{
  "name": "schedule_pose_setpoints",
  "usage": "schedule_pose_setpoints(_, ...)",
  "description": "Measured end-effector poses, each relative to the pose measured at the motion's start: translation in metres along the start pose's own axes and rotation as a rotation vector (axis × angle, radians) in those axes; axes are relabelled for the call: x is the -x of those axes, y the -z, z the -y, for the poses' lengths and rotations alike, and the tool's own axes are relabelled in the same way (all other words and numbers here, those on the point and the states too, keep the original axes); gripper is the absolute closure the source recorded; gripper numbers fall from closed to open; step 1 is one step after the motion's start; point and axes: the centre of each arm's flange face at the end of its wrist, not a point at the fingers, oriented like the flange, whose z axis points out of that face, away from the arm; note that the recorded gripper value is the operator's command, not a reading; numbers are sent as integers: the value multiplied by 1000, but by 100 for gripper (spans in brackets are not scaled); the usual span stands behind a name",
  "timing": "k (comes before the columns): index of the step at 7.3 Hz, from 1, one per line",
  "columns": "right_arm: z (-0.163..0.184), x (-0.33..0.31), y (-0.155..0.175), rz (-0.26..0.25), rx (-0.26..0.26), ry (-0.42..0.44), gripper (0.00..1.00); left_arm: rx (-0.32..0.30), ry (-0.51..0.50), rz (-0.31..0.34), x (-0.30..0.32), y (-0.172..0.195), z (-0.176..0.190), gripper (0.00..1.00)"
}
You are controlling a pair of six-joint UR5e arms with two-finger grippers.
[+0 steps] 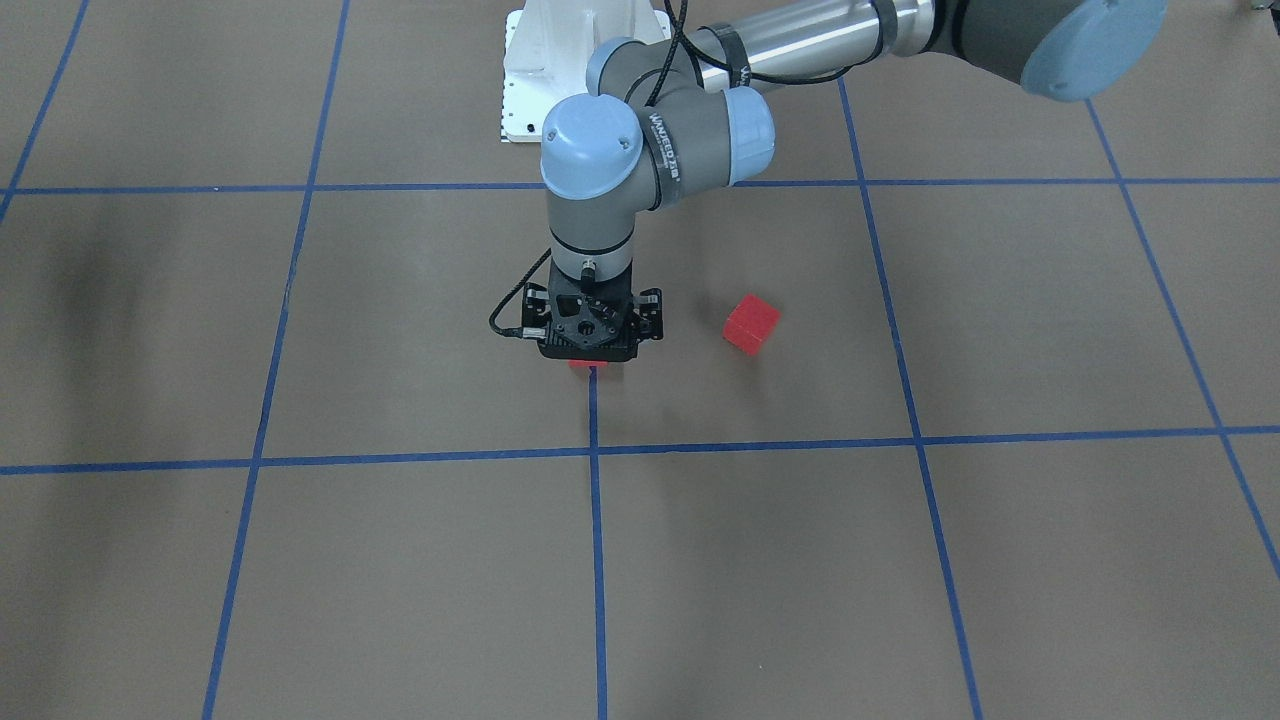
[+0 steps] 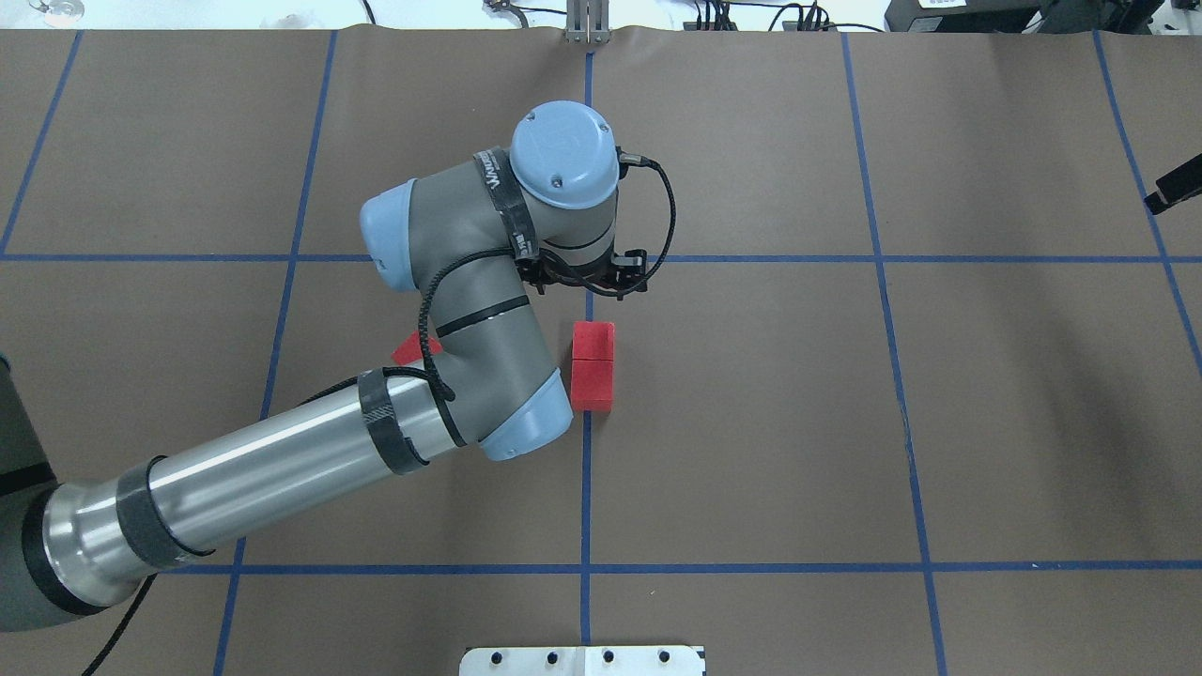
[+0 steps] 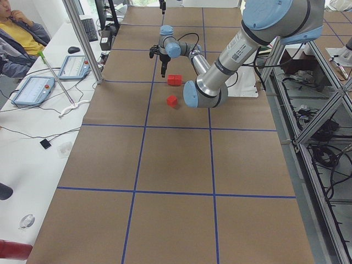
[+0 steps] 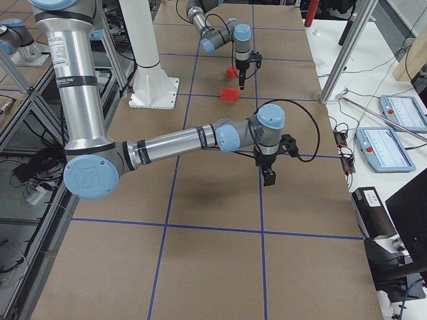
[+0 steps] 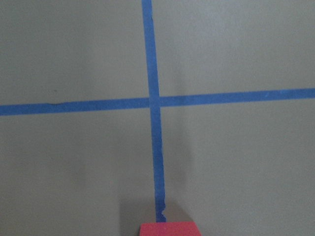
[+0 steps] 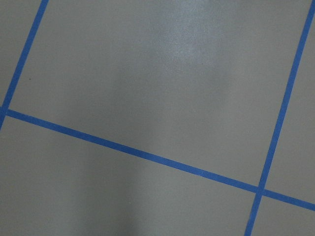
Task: Form red blocks into L shape at center
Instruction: 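Open the left gripper and lift it away from the cubes, then move the left gripper to the remaining red cube and grasp it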
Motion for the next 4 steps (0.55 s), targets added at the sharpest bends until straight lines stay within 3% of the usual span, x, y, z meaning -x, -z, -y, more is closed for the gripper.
schedule_pose_setpoints(3, 0, 0, 0, 0, 0, 0, 0, -35, -200, -31, 124, 34, -41, 0)
schedule_pose_setpoints(4, 0, 0, 0, 0, 0, 0, 0, -58, -211, -58, 144, 56, -60, 0)
